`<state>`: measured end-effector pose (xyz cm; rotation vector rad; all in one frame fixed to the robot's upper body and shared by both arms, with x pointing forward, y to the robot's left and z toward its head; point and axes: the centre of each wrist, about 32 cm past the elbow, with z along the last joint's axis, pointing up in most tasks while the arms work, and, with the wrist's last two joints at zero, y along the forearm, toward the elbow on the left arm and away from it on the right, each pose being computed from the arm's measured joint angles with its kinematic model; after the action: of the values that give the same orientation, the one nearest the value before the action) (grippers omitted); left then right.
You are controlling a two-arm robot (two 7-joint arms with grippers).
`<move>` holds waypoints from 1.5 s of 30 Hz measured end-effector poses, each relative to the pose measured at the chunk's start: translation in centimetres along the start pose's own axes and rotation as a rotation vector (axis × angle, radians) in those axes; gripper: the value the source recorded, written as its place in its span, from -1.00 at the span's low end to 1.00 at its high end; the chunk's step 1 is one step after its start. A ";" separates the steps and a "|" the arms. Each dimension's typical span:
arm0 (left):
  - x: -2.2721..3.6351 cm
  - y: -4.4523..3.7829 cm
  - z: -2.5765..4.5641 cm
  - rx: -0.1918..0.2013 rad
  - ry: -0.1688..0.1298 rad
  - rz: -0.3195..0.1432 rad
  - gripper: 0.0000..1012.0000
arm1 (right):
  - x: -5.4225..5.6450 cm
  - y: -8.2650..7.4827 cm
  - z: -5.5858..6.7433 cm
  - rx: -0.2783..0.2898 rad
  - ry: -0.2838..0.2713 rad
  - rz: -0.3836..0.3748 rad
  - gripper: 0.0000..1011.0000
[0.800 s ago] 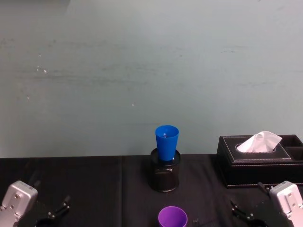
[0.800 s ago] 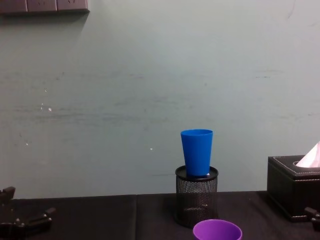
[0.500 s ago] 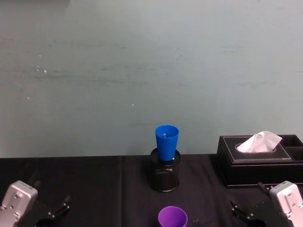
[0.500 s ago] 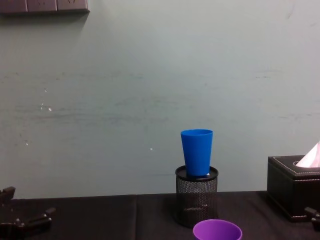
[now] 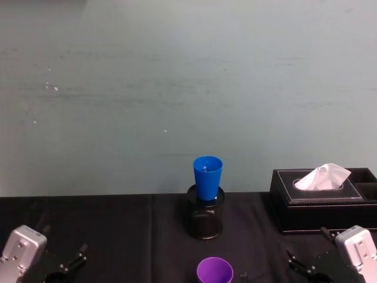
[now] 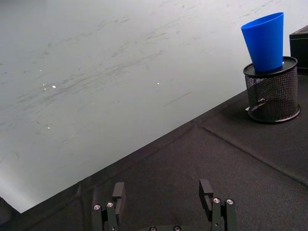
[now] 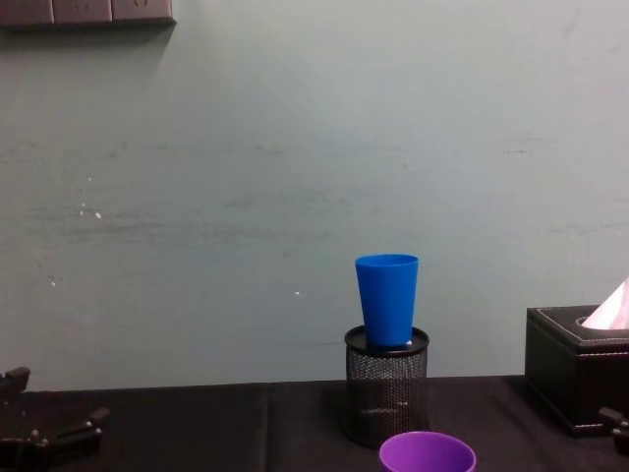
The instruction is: Pick up one cup with a gripper and tap it against the other cup.
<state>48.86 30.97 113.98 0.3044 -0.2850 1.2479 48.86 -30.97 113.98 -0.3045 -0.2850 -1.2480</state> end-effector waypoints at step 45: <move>0.00 0.00 0.00 0.000 0.000 0.000 0.98 | 1.9 -1.0 -0.1 0.114 0.189 0.665 0.98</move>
<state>48.86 30.96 113.98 0.3044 -0.2850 1.2479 48.43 -32.96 114.61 -0.1585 -0.0760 -0.5950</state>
